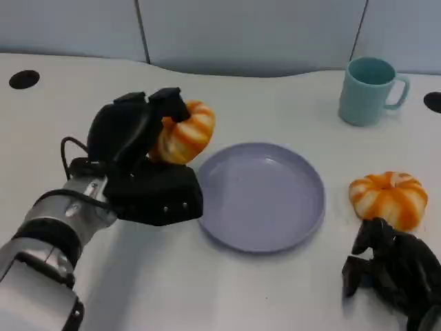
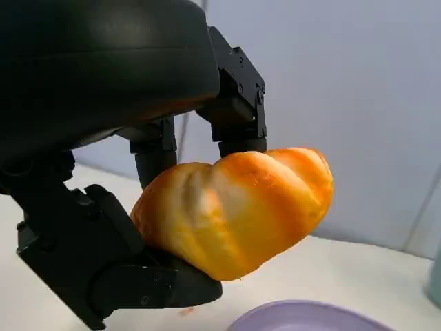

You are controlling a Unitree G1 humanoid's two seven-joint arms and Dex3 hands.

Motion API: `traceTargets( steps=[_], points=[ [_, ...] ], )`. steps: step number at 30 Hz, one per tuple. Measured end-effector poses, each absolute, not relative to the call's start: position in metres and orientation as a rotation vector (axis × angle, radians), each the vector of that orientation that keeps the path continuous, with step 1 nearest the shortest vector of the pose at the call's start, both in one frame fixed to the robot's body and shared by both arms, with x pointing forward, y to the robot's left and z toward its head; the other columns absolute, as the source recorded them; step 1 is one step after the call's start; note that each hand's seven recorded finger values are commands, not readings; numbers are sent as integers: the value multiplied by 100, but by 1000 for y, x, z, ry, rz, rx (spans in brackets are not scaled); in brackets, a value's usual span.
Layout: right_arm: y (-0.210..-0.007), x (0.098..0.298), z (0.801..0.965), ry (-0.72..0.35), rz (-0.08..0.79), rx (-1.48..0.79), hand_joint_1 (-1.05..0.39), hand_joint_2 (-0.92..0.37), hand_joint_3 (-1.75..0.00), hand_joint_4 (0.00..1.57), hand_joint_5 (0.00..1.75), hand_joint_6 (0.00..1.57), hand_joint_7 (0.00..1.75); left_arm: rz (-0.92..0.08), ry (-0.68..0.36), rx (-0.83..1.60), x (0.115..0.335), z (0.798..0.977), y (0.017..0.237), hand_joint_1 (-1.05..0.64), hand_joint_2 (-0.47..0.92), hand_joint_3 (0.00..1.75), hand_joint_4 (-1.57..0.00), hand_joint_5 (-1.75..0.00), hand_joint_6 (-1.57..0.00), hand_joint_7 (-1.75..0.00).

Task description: Grasp the bread from the table and place it into the plate.

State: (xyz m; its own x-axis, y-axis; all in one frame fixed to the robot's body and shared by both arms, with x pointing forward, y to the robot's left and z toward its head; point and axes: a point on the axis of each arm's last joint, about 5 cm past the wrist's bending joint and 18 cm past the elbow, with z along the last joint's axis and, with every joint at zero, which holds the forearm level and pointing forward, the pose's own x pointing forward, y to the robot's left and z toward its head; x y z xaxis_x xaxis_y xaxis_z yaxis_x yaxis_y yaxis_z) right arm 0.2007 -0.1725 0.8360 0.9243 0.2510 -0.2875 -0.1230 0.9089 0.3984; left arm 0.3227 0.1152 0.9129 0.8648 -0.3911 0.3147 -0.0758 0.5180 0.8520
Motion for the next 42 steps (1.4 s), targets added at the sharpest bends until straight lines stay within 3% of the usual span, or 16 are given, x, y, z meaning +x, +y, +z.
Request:
traceTargets(
  steps=[6, 11, 19, 25, 26, 28, 30, 31, 33, 35, 37, 38, 41, 42],
  points=[
    [-172, 201, 836, 345, 195, 378, -44, -92, -51, 117, 148, 109, 139, -388, -685, 1094, 324, 924, 97, -20, 52, 101, -88, -175, -71, -175],
    [-172, 202, 836, 344, 196, 379, -43, -92, -52, 117, 148, 108, 139, -544, -760, 1153, 323, 931, 80, -32, 64, 84, -88, -175, -72, -175],
    [-171, 202, 836, 341, 199, 379, -44, -92, -51, 116, 148, 109, 139, -618, -798, 1189, 323, 937, 63, -31, 63, 81, -92, -175, -75, -175],
    [-169, 202, 836, 339, 198, 383, -44, -92, -51, 117, 147, 110, 138, -653, -761, 1242, 322, 933, 59, -31, 69, 81, -91, -175, -81, -161],
    [-169, 202, 836, 337, 199, 383, -44, -92, -50, 117, 146, 109, 137, -659, -758, 1245, 321, 932, 58, -32, 67, 89, -90, -172, -86, -145],
    [-168, 202, 836, 335, 199, 384, -44, -92, -50, 117, 146, 109, 136, -675, -748, 1254, 321, 931, 56, -32, 63, 97, -90, -168, -89, -132],
    [-168, 202, 836, 335, 199, 385, -44, -92, -51, 116, 146, 109, 136, -693, -731, 1267, 321, 931, 55, -34, 59, 75, -88, -139, -97, -90],
    [-168, 202, 836, 333, 199, 386, -43, -92, -51, 116, 146, 108, 136, -706, -717, 1276, 321, 931, 55, -34, 61, 67, -88, -134, -100, -78],
    [-168, 201, 836, 332, 200, 387, -44, -92, -51, 115, 146, 108, 136, -738, -681, 1286, 321, 931, 55, -38, 80, 39, -82, -99, -99, -36],
    [-168, 201, 836, 330, 200, 387, -44, -92, -51, 115, 146, 108, 136, -777, -626, 1285, 321, 932, 55, -39, 86, 29, -80, -87, -99, -18],
    [-168, 201, 836, 329, 200, 387, -44, -92, -51, 115, 147, 108, 135, -799, -585, 1275, 322, 933, 55, -39, 88, 27, -79, -85, -99, -13],
    [-168, 201, 836, 329, 201, 387, -44, -92, -51, 115, 147, 108, 136, -804, -576, 1271, 322, 934, 55, -48, 90, 19, -58, -72, -77, -5],
    [-168, 201, 836, 329, 201, 387, -44, -92, -52, 113, 149, 108, 137, -844, -527, 1298, 323, 934, 55, -61, 92, 17, -31, -57, -47, -1],
    [-168, 201, 836, 329, 202, 387, -44, -92, -53, 112, 150, 106, 139, -857, -505, 1312, 323, 933, 55, -68, 92, 20, -15, -54, -34, 0]
  ],
)
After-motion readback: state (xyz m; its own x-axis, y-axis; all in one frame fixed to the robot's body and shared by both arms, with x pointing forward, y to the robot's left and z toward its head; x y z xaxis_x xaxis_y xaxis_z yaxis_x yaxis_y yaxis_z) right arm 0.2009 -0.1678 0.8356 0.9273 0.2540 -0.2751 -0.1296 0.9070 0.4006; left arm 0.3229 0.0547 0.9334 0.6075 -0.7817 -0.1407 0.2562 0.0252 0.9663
